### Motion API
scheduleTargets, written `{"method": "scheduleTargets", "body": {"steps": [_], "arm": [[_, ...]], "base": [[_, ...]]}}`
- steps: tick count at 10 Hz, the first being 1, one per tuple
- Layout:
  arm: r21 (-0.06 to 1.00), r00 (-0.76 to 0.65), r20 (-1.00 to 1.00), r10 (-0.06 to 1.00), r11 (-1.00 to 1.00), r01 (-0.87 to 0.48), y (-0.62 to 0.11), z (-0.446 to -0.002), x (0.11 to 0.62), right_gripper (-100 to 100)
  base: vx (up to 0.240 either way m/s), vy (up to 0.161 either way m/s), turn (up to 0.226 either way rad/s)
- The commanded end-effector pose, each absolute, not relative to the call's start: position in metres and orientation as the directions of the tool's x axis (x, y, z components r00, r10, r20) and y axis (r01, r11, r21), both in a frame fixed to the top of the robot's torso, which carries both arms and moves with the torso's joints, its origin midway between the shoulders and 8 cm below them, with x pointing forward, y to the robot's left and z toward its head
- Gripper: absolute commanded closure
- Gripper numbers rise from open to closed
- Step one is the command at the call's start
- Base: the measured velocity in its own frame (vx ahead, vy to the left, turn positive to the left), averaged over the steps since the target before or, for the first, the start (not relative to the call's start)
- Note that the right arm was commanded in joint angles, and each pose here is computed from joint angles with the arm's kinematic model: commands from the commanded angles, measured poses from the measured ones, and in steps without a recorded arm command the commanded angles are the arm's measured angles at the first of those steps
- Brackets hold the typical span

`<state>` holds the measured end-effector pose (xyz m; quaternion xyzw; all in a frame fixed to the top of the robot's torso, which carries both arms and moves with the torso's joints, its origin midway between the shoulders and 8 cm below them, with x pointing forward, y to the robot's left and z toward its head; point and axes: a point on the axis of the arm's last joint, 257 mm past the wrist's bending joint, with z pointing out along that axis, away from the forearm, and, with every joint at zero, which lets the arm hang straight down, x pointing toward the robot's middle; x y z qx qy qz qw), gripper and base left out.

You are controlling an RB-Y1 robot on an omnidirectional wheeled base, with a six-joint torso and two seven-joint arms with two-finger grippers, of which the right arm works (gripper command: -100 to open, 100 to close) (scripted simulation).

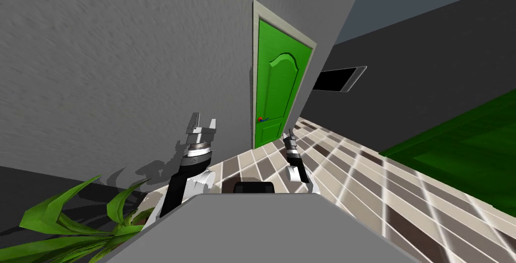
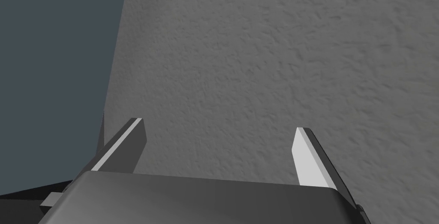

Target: Pull the door open

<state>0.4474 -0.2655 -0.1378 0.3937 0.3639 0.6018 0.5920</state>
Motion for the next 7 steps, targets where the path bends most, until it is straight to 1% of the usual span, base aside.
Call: {"method": "scheduleTargets", "body": {"steps": [1, 2, 3, 7], "arm": [[0.912, 0.013, 0.040, 0.999, -0.032, -0.408, -0.269, -0.149, 0.449, -100], [0.919, 0.012, 0.034, 0.999, -0.026, -0.394, -0.270, -0.159, 0.455, -100], [0.920, 0.011, 0.027, 1.000, -0.021, -0.391, -0.271, -0.162, 0.461, -100], [0.941, 0.016, 0.015, 1.000, -0.009, -0.337, -0.276, -0.193, 0.473, -100]], "base": [[0.036, -0.036, 0.066], [0.035, -0.033, 0.111], [0.063, -0.057, 0.229], [0.041, -0.041, 0.102]]}}
